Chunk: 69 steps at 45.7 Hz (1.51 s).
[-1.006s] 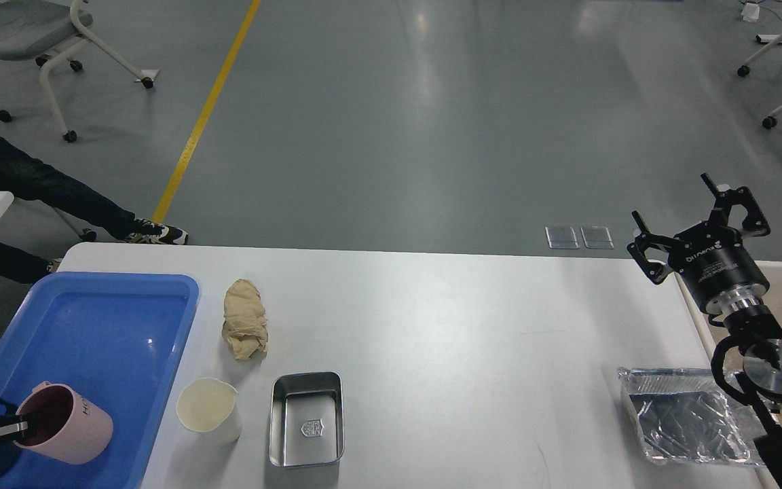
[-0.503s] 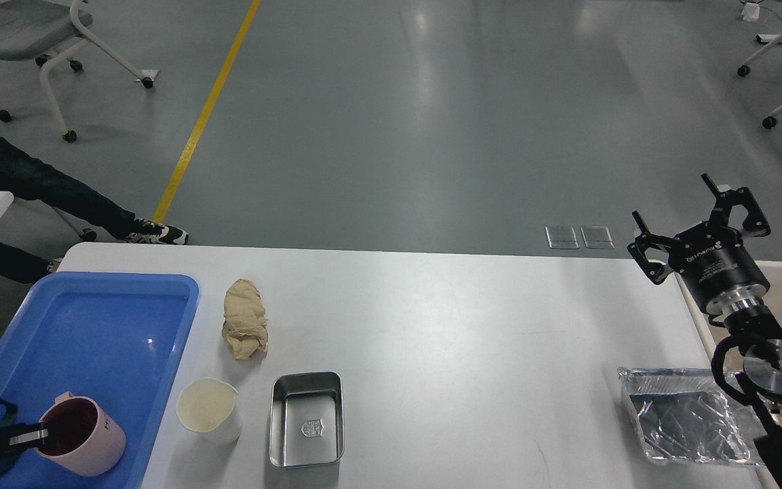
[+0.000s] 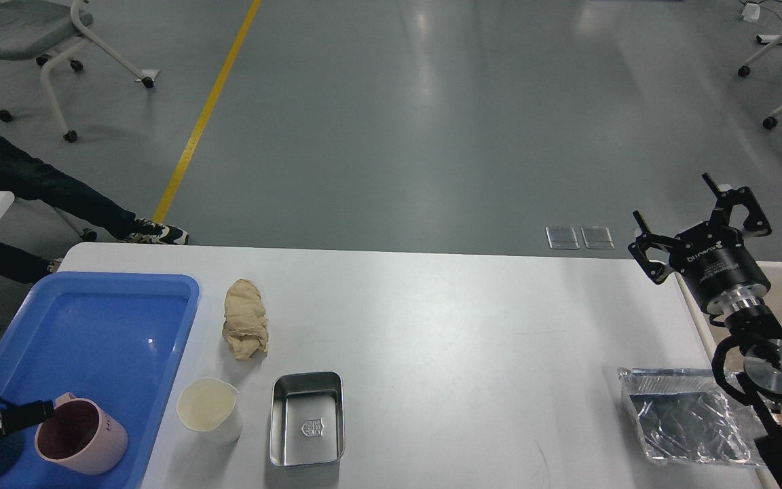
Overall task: Tidy desktop
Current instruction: 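Release the mug and withdraw the left gripper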
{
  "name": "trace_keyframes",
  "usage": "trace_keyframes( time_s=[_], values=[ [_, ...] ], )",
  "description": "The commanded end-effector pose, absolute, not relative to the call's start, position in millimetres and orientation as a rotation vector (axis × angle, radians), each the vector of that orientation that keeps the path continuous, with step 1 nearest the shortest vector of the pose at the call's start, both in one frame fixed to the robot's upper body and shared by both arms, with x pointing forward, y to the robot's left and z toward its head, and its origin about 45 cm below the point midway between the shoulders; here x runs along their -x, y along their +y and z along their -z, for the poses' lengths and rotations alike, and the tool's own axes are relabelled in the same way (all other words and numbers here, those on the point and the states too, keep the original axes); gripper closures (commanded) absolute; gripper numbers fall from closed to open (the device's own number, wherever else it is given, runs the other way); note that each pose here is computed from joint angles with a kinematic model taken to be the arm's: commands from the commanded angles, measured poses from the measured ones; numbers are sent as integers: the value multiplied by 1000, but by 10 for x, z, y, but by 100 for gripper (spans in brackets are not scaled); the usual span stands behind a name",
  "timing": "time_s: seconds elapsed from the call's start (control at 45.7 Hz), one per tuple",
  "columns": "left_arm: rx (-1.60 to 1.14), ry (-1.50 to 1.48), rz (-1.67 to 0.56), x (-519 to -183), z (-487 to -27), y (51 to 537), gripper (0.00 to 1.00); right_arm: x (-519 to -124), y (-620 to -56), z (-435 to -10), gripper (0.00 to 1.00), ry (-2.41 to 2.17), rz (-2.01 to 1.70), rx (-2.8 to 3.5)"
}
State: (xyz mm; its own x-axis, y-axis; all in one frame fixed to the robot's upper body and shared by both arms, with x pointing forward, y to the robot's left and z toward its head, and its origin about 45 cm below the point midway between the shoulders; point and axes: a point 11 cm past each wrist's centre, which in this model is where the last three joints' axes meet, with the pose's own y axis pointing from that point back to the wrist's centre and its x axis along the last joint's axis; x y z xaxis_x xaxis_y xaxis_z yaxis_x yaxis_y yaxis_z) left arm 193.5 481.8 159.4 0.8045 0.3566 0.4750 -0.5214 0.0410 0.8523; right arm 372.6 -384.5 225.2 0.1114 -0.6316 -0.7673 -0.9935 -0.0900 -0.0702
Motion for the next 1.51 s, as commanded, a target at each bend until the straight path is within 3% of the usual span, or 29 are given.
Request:
trace_keyframes(
  time_s=[0.0, 0.262, 0.459, 0.875, 1.225, 1.487],
  values=[
    [-1326, -203, -768, -2072, -1925, 4834, 14, -3730, -3839, -2256, 0, 1580, -771, 1791],
    [-1192, -357, -1022, -2625, -2701, 4918, 14, -3725, -3849, -2257, 0, 1583, -769, 1793],
    [-1105, -364, -1060, -2638, -2875, 4724, 14, -3725, -3867, -2268, 0, 1586, -764, 1794],
    [-1093, -323, -1010, -2513, -2711, 4563, 14, -3725, -3854, -2259, 0, 1584, -768, 1794],
    [-1041, -268, -844, -2841, -2267, 4035, 14, -3724, -3863, -2265, 0, 1586, -766, 1795],
    [-1016, -248, -794, -2839, -2175, 3880, 14, -3724, -3859, -2261, 0, 1587, -766, 1798]
  ],
)
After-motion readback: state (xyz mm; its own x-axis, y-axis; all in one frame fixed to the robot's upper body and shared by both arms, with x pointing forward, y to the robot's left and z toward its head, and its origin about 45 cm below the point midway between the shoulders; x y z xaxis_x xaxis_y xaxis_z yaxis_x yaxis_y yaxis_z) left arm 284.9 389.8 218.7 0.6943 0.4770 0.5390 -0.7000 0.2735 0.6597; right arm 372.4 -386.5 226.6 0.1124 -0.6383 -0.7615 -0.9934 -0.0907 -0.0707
